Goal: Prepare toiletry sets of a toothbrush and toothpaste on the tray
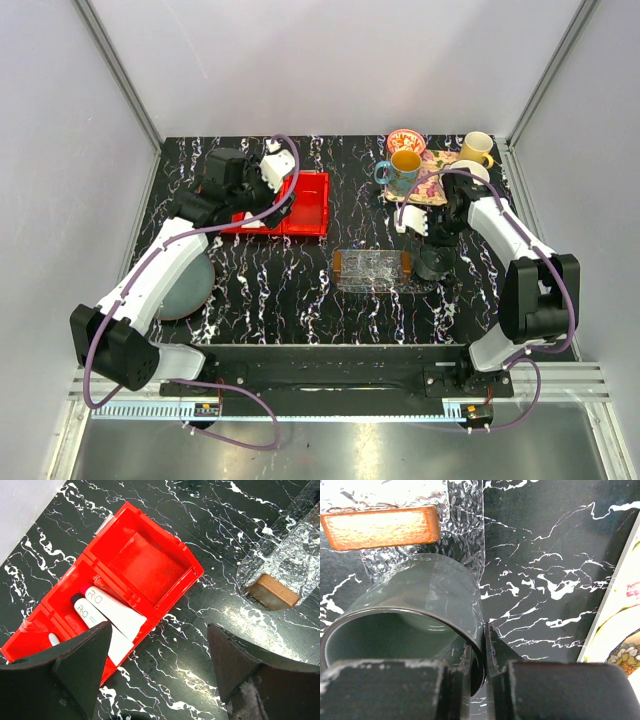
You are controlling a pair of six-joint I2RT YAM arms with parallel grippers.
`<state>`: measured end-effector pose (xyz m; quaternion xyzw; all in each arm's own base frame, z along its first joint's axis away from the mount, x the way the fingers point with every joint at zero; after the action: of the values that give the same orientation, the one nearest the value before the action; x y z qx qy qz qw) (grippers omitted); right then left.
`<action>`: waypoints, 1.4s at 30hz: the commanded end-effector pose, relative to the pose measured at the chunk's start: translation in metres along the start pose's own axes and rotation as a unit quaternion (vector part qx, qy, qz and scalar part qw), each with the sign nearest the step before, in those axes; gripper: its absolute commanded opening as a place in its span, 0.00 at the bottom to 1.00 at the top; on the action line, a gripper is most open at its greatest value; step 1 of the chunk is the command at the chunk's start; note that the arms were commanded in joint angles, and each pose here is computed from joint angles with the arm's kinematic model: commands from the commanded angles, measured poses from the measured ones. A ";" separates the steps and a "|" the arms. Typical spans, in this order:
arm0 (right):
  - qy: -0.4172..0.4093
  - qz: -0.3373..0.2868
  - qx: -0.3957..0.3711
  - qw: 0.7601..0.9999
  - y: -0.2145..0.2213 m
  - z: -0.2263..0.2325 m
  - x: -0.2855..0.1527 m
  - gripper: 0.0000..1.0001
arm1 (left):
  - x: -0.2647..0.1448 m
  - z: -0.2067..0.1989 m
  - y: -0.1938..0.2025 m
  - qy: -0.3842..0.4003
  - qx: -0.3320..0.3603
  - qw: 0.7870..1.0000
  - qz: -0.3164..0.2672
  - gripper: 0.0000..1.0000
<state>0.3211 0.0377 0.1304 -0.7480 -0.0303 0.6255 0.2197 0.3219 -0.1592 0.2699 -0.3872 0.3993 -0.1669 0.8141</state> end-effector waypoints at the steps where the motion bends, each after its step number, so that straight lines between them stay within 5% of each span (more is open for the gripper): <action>1: -0.003 -0.028 -0.037 0.999 -0.009 -0.005 0.001 0.00 | -0.009 0.009 -0.017 -0.020 0.019 0.999 -0.041 0.81; 42: -0.062 -0.010 -0.091 0.994 -0.016 -0.009 0.015 0.00 | -0.008 0.009 -0.013 -0.021 0.036 0.998 -0.040 0.81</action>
<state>0.3298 0.0489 0.1102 -0.7166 -0.0925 0.6710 0.1662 0.3229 -0.1576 0.2708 -0.3740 0.3931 -0.1746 0.8216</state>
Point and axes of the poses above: each gripper's point midway between its finger pads, its own x axis out along the fingers, its own z axis along the line the jaws close on, y = z × x, the point moved 4 cm from there along -x, back along the fingers, and after that the axes turned 14 degrees about x, right-handed, at the moved point
